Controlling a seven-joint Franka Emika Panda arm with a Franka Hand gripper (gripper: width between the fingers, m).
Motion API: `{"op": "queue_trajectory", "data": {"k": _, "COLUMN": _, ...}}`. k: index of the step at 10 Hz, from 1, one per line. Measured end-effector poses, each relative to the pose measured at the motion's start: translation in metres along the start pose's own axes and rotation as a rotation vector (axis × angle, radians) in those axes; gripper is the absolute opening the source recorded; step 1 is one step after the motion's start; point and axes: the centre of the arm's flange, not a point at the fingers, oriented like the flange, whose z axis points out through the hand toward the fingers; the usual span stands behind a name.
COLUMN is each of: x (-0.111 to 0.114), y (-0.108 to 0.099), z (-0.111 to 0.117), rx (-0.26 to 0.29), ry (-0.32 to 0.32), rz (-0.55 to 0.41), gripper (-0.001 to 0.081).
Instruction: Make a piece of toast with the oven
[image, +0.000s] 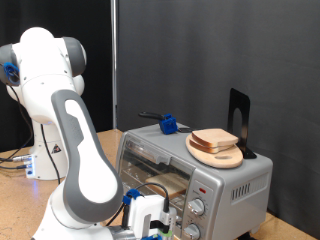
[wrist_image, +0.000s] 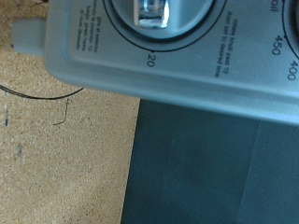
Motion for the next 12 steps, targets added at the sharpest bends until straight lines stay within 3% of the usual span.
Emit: {"op": "queue_trajectory", "data": {"k": 12, "x": -0.011, "y": 0.000, "z": 0.040, "rx": 0.050, "ry": -0.031, "rz": -0.017, "gripper": 0.0682}}
